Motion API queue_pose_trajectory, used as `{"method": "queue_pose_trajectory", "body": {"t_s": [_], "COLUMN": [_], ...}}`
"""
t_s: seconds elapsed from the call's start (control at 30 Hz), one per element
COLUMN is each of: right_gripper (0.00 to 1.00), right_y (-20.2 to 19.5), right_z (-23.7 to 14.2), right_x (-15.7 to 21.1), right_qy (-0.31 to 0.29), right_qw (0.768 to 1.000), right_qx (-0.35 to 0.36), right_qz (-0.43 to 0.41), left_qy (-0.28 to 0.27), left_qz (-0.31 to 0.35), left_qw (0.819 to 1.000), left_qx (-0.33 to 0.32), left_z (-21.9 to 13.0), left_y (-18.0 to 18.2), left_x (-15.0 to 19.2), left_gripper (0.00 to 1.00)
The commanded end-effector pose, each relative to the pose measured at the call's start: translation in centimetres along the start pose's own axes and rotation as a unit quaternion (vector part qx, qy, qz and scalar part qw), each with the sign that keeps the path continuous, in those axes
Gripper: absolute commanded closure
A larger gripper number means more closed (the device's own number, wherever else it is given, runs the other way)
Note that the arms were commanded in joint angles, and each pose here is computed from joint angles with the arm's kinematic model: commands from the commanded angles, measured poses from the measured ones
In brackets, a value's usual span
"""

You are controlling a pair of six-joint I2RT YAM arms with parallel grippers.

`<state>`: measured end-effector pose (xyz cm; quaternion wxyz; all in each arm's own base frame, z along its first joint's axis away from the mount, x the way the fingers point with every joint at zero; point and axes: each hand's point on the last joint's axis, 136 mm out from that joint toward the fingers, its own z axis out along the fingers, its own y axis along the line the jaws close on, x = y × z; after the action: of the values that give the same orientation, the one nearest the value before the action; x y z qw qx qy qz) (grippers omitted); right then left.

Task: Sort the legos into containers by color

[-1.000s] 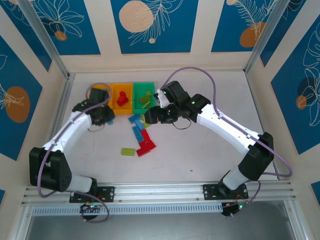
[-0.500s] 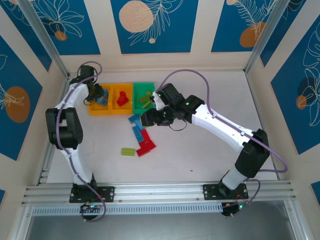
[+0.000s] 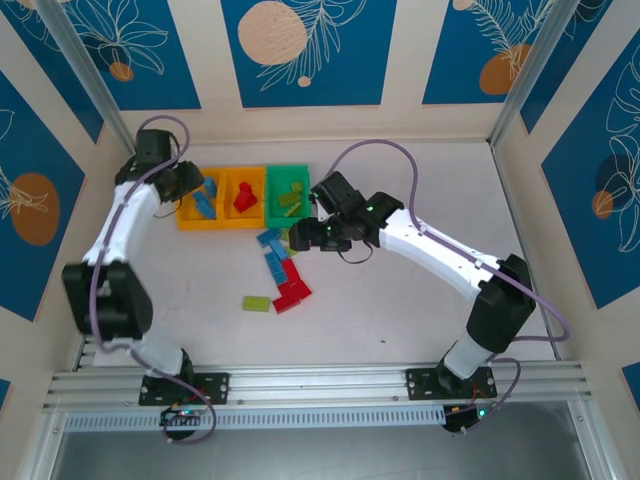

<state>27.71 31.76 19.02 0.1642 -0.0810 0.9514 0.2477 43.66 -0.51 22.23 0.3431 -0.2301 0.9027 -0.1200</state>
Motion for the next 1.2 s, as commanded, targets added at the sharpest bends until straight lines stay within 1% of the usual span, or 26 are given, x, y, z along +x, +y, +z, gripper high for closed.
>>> {"method": "queue_pose_trajectory", "body": {"t_s": [0.0, 0.03, 0.13, 0.2, 0.3, 0.43, 0.5, 0.57, 0.63, 0.73, 0.8, 0.93, 1.07, 1.17], "right_gripper": [0.28, 0.28, 0.28, 0.28, 0.30, 0.31, 0.31, 0.32, 0.36, 0.38, 0.38, 0.39, 0.39, 0.39], "right_y": [-3.0, -3.2, -3.9, -4.0, -4.1, -4.1, -3.9, -4.6, -5.1, -4.0, -3.4, -3.8, -4.7, -5.0], "right_z": [2.8, 3.6, 6.1, 7.8, 10.3, 12.9, 14.2, 15.0, 15.9, 17.4, 18.1, 19.1, 19.5, 19.6], "right_x": [-0.8, -1.3, -2.4, -2.9, -3.8, -5.5, -6.3, -6.8, -6.9, -6.1, -5.5, -5.7, -6.1, -6.3], "right_qy": [-0.024, -0.025, -0.022, -0.017, -0.018, -0.037, -0.036, -0.032, -0.017, 0.020, 0.034, 0.041, 0.044, 0.046], "right_qw": [0.997, 0.997, 0.995, 0.995, 0.993, 0.989, 0.987, 0.981, 0.976, 0.980, 0.979, 0.974, 0.973, 0.975], "right_qx": [0.068, 0.072, 0.090, 0.099, 0.118, 0.143, 0.149, 0.176, 0.188, 0.139, 0.122, 0.129, 0.143, 0.138], "right_qz": [0.023, 0.025, 0.026, 0.020, 0.020, 0.002, -0.040, -0.079, -0.110, -0.144, -0.161, -0.180, -0.176, -0.170], "left_qy": [-0.015, -0.019, -0.019, -0.016, -0.009, -0.003, -0.004, -0.005, -0.007, -0.009, -0.007, -0.003, -0.006, -0.007], "left_qz": [0.034, 0.064, 0.142, 0.181, 0.215, 0.229, 0.233, 0.237, 0.240, 0.240, 0.239, 0.235, 0.237, 0.237], "left_qw": [0.993, 0.990, 0.978, 0.969, 0.959, 0.956, 0.956, 0.956, 0.956, 0.956, 0.957, 0.958, 0.958, 0.958], "left_qx": [0.110, 0.126, 0.151, 0.166, 0.186, 0.184, 0.179, 0.171, 0.168, 0.167, 0.164, 0.166, 0.162, 0.158], "left_z": [-5.1, -6.5, -9.6, -11.1, -12.7, -13.1, -13.1, -13.2, -13.2, -13.0, -12.7, -12.5, -12.5, -12.4], "left_y": [-4.6, -5.7, -7.3, -7.8, -7.5, -6.0, -5.4, -5.1, -5.1, -5.2, -5.2, -5.4, -5.2, -5.1], "left_x": [2.2, 3.4, 7.2, 9.6, 12.5, 14.7, 15.1, 15.1, 15.0, 14.8, 14.8, 14.8, 14.7, 14.7], "left_gripper": [0.60, 0.61, 0.62, 0.63, 0.64, 0.61, 0.60, 0.60, 0.59, 0.58, 0.57, 0.55, 0.54, 0.53]}}
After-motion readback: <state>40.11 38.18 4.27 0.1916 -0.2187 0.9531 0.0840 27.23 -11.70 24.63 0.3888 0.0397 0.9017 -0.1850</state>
